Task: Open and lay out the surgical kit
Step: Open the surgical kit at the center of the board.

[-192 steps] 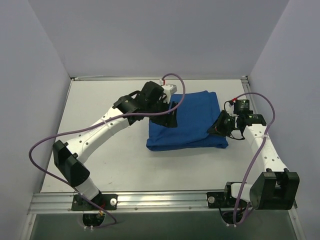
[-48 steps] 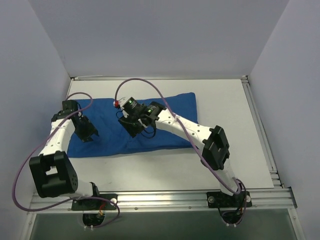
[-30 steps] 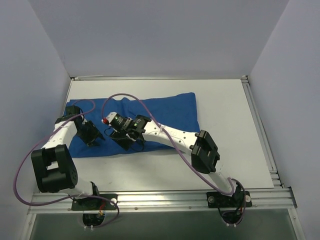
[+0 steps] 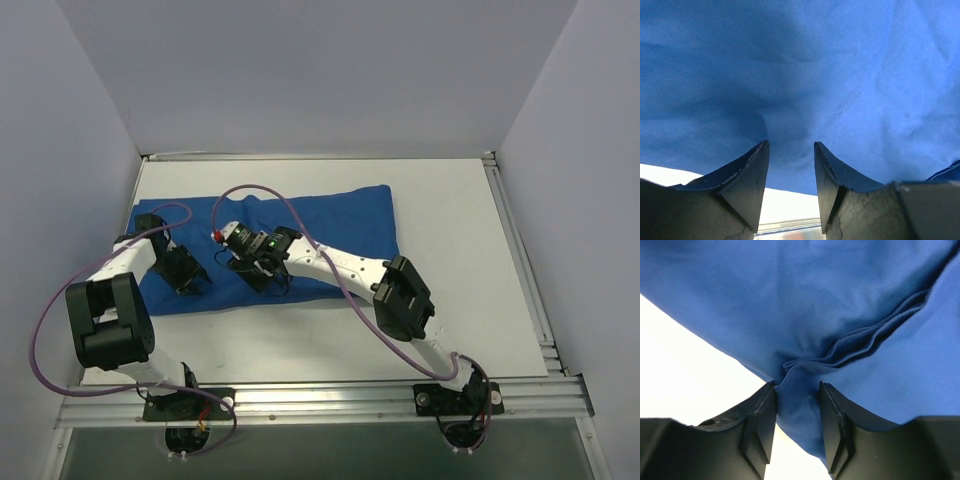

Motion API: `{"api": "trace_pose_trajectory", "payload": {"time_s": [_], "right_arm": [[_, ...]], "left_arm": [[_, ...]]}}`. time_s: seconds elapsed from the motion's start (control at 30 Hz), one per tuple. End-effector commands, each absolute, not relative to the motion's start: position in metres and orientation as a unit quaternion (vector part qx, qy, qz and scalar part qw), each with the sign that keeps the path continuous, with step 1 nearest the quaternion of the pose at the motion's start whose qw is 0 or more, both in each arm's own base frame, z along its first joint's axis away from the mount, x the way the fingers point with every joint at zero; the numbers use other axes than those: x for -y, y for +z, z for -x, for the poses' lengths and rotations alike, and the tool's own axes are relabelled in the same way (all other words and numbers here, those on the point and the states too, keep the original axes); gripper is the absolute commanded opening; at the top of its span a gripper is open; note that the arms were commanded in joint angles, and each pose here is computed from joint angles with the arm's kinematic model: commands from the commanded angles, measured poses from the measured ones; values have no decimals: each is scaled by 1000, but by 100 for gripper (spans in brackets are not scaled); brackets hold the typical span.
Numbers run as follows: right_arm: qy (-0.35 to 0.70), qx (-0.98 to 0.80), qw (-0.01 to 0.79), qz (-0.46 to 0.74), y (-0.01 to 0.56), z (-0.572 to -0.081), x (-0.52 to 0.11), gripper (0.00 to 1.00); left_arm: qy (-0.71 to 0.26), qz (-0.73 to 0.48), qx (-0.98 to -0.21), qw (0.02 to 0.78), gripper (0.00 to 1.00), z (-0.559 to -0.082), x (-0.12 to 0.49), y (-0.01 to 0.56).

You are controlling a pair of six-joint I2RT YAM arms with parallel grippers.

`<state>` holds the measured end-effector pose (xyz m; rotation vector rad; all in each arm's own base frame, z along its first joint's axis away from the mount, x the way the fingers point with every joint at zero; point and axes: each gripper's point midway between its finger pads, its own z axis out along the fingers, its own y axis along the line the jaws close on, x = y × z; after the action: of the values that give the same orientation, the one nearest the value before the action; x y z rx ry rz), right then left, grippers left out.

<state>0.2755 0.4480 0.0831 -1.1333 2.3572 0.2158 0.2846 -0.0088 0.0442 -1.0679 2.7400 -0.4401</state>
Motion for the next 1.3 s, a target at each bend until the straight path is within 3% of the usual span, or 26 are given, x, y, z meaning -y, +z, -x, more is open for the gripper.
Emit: {"api": "trace_pose_trajectory", "payload": {"time_s": [0.0, 0.2, 0.23, 0.3, 0.5, 0.67, 0.73, 0.83, 0.97, 1.07, 1.1, 1.17, 1.2, 1.27], "right_arm": [[114, -872, 281, 385, 124, -283, -442, 35], [144, -872, 279, 377, 130, -285, -443, 22], [148, -873, 278, 373, 130, -286, -444, 10], [152, -876, 273, 368, 129, -288, -442, 0], [132, -903, 279, 297, 135, -320, -410, 0], [33, -934, 333, 126, 161, -390, -282, 0], [-18, -929, 368, 16, 188, -422, -190, 0], [-109, -912, 374, -129, 195, -426, -56, 0], [-201, -874, 345, -277, 185, -390, 92, 0], [-258, -856, 331, -303, 174, -364, 146, 0], [-263, -856, 326, -303, 165, -361, 151, 4], [-285, -849, 311, -318, 157, -351, 165, 27], [-290, -856, 287, -317, 146, -345, 167, 47], [-278, -862, 282, -318, 147, -350, 166, 57]], "left_arm": [[-155, 358, -914, 112, 50, -302, 4, 51], [-152, 357, -915, 112, 49, -302, 3, 51], [-152, 357, -915, 112, 50, -302, 3, 51], [-152, 358, -915, 110, 49, -302, 3, 49], [-156, 363, -913, 101, 43, -302, 5, 43], [-154, 363, -913, 102, 36, -304, 3, 40], [-153, 362, -914, 104, 33, -304, 2, 40], [-150, 359, -915, 105, 30, -304, 1, 39], [-153, 357, -916, 98, 28, -302, 3, 39], [-152, 350, -919, 103, 28, -305, 1, 43], [-150, 348, -920, 104, 30, -307, 0, 44], [-145, 340, -923, 110, 32, -311, -3, 48], [-144, 340, -923, 111, 33, -312, -4, 49], [-141, 334, -924, 118, 42, -316, -6, 56]]}}
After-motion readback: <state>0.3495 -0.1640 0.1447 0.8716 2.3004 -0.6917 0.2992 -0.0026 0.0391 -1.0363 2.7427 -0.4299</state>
